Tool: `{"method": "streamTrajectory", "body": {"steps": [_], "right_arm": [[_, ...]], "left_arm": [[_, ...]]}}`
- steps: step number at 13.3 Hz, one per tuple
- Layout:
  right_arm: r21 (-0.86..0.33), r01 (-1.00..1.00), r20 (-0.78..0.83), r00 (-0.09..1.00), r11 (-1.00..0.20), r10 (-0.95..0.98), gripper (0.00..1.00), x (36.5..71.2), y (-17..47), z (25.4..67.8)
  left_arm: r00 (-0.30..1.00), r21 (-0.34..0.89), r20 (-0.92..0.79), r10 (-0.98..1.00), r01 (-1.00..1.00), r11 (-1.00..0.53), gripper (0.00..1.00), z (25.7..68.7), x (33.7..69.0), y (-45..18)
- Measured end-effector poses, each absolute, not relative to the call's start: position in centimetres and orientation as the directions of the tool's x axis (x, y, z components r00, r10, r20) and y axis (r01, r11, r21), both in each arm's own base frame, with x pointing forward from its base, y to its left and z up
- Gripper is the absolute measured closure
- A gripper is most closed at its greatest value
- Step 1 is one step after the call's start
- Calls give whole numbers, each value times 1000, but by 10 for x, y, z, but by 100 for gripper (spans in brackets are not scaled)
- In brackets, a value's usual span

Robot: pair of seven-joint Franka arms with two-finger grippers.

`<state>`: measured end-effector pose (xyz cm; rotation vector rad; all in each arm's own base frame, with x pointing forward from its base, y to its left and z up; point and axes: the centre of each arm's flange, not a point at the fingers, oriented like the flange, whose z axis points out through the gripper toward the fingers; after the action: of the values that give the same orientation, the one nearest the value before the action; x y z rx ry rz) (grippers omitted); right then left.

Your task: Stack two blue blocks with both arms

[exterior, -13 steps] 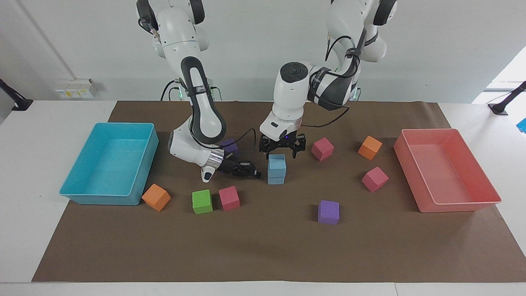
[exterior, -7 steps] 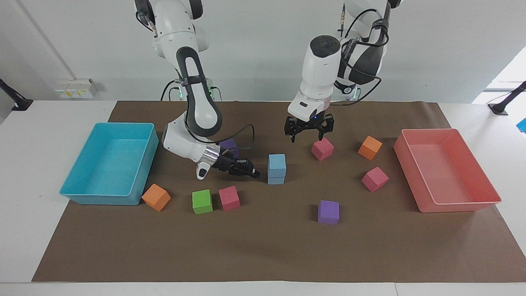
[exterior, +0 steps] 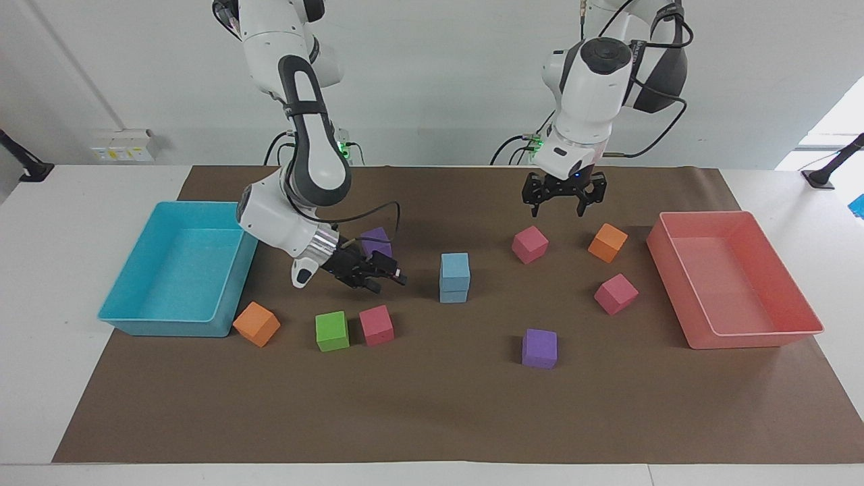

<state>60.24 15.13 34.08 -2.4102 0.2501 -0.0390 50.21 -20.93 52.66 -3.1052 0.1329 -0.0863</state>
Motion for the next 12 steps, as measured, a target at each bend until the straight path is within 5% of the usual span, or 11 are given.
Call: {"method": "streamTrajectory", "body": {"steps": [6, 12], "right_arm": [[-336, -27, 33, 999, -942, -41, 0, 601, 117, 398], [-81, 69, 14, 998, -994, 68, 0, 605, 55, 474]], "left_arm": [[992, 35, 124, 8, 4, -999, 0, 587, 527, -146], [971, 28, 141, -191, -197, -980, 0, 634, 560, -99]]}}
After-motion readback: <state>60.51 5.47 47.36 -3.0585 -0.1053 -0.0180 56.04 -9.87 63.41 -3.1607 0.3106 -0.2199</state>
